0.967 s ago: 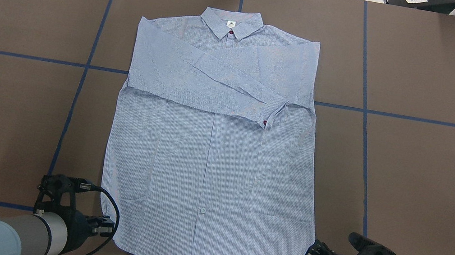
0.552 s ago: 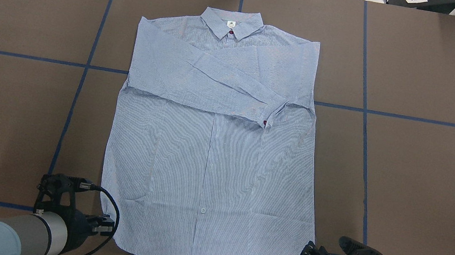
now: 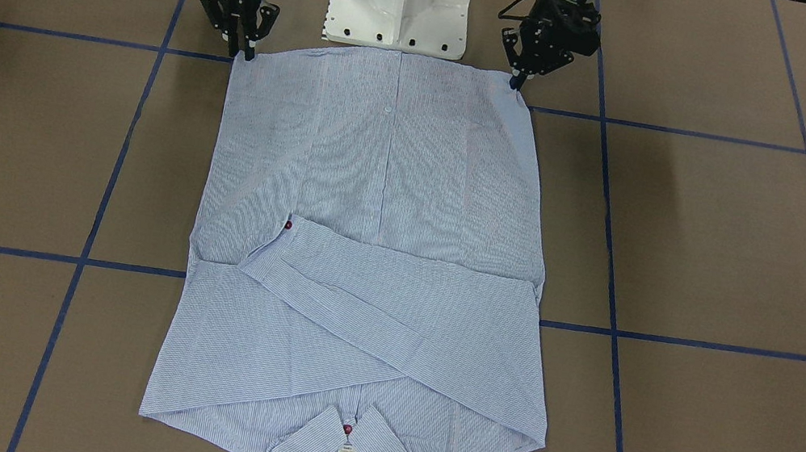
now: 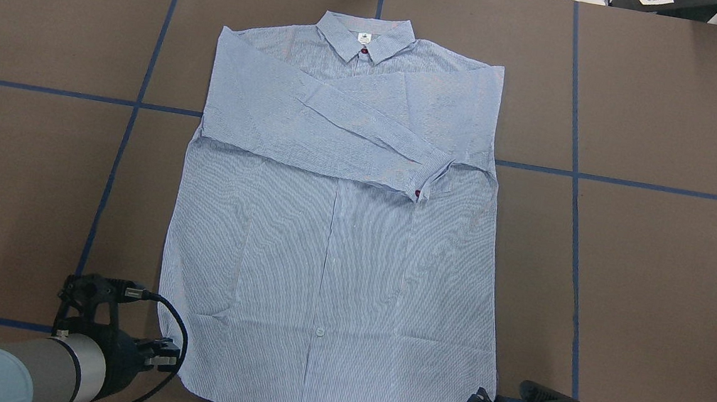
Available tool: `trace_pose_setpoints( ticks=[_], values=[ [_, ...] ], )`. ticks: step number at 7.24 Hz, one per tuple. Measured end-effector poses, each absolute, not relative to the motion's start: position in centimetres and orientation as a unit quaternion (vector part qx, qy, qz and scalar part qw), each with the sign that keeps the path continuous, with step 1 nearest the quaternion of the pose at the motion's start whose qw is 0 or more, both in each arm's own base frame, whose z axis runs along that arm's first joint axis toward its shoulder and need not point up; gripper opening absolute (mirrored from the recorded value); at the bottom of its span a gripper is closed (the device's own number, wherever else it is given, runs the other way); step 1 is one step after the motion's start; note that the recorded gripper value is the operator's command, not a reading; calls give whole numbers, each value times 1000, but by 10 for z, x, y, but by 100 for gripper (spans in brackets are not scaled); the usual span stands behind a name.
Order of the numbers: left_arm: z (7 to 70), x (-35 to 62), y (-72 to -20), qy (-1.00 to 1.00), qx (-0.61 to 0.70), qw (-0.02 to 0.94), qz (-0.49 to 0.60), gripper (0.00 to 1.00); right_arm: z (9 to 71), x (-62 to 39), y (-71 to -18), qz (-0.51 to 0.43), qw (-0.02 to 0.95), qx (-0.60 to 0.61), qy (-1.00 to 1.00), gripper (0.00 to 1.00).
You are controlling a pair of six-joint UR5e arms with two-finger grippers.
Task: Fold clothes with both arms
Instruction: 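Grasp the two hem corners nearest the robot with both grippers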
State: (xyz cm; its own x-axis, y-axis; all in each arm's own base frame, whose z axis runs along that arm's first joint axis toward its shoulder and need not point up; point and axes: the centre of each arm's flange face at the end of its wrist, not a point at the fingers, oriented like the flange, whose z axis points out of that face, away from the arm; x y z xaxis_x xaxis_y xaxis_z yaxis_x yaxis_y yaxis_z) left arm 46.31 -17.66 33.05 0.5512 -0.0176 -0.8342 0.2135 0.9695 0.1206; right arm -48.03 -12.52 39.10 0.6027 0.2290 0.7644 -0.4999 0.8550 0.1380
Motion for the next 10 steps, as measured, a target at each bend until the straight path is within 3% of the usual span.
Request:
trace_pose_setpoints(
  ticks=[1,2,3,7,10],
  values=[
    [331,463,-177,469,104,875,-66,0,392,-482,-124,205,881,173,-390,33],
    [330,463,-177,469,104,874,-66,0,393,-482,-124,204,883,175,-385,4],
    [330,463,-177,470,104,874,-66,0,393,-483,-123,203,884,176,-384,0],
    [327,463,-176,472,104,873,-64,0,375,-485,-127,228,870,173,-402,0],
    [274,423,-175,521,98,846,-56,0,291,-421,-137,239,856,144,-435,0]
  ],
)
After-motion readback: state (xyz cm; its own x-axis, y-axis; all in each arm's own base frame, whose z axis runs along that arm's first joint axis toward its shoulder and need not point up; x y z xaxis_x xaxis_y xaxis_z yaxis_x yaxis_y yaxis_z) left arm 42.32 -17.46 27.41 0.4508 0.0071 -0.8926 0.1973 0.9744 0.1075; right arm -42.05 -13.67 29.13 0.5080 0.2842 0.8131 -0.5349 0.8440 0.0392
